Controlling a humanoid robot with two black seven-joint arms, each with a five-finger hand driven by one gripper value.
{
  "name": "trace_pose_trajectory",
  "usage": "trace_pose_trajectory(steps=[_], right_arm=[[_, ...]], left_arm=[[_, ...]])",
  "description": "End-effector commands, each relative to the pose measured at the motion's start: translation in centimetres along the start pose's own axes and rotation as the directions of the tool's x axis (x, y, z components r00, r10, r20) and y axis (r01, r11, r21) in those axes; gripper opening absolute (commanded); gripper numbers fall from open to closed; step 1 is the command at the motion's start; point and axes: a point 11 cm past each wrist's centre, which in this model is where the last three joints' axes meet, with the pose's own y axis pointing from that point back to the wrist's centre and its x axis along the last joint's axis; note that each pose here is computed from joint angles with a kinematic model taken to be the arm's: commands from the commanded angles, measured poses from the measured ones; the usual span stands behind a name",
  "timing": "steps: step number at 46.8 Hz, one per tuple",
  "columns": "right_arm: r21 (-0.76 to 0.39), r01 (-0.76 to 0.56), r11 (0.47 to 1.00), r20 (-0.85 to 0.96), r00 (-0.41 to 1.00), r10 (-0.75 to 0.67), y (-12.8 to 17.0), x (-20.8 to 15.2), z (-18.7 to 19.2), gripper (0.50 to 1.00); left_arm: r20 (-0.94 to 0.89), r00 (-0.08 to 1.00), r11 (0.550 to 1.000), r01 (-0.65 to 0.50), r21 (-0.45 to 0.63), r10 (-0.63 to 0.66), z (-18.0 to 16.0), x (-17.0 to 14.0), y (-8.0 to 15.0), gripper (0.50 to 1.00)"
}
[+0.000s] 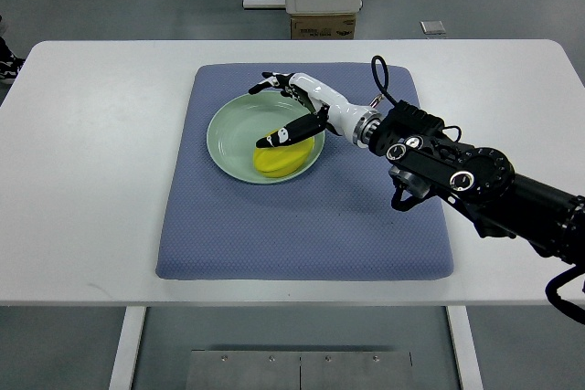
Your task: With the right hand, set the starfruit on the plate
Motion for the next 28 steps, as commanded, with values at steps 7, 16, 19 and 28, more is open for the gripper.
trace_pose_trajectory(steps=[7, 16, 19, 28], right_arm=[[-0.023, -0.097, 0.995, 0.141, 0.985, 0.1, 0.8, 2.4, 0.9, 1.0], [-0.085, -0.257, 0.963, 0.283, 0.92, 0.271, 2.7, 6.6, 3.8, 1.0], [-0.106, -0.304, 0.947, 0.319, 0.892, 0.322, 3.4, 7.7, 4.7, 1.0], [-0.148, -0.407, 0.901, 0.419, 0.8, 0.43, 5.0, 10.4, 6.2, 1.0]], left_arm=[[0.0, 1.0, 1.0, 0.001, 0.0, -0.001, 0.0, 0.0, 0.0, 1.0], [-0.002, 1.0, 1.0, 0.0, 0.0, 0.0, 0.0, 0.0, 0.0, 1.0], [0.0, 1.0, 1.0, 0.0, 0.0, 0.0, 0.0, 0.0, 0.0, 1.0], [0.001, 1.0, 1.0, 0.0, 0.0, 0.0, 0.0, 0.0, 0.0, 1.0]])
